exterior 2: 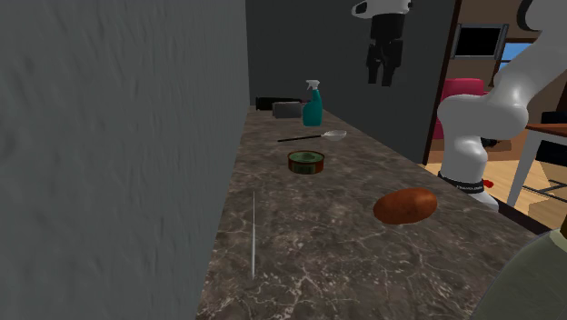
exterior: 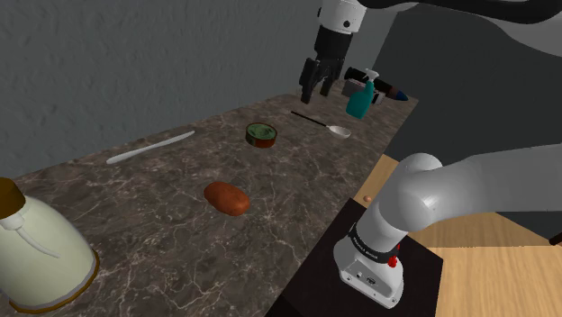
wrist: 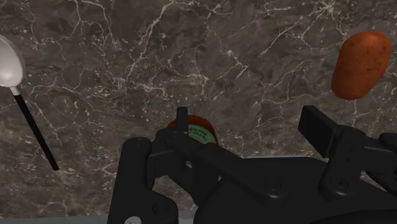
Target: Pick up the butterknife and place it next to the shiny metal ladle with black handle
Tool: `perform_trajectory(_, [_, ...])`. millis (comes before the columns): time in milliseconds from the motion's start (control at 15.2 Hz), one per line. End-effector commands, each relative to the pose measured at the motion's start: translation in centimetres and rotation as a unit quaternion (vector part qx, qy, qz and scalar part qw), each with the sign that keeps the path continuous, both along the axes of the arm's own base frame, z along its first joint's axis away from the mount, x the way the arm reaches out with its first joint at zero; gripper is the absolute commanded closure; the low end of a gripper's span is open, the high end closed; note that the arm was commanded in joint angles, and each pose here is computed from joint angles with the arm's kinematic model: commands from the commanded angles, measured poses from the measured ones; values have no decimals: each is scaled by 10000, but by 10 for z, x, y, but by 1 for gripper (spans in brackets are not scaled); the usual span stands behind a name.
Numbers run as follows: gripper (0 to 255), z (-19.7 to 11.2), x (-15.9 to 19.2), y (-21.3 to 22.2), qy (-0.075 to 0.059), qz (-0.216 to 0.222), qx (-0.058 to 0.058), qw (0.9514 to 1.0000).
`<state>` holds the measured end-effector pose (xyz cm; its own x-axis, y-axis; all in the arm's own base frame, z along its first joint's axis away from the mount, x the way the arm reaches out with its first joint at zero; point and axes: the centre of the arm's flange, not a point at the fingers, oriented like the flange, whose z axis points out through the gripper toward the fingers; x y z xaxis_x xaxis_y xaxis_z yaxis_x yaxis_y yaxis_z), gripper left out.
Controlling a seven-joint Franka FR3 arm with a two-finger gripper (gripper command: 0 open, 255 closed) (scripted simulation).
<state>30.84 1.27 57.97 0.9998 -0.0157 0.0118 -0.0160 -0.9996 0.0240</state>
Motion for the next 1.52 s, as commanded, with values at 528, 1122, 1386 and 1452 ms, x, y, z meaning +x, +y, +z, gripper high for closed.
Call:
perform_trajectory(528, [0, -40, 27, 92, 30, -1541, 72, 9880])
perform_trajectory(1122, [0, -84, 89, 181, 63, -3228, 150, 9463])
perform_trajectory(1386, [0, -104, 126, 212, 76, -3949, 183, 9185])
perform_trajectory(1452, [0, -108, 135, 219, 80, -4126, 192, 9107])
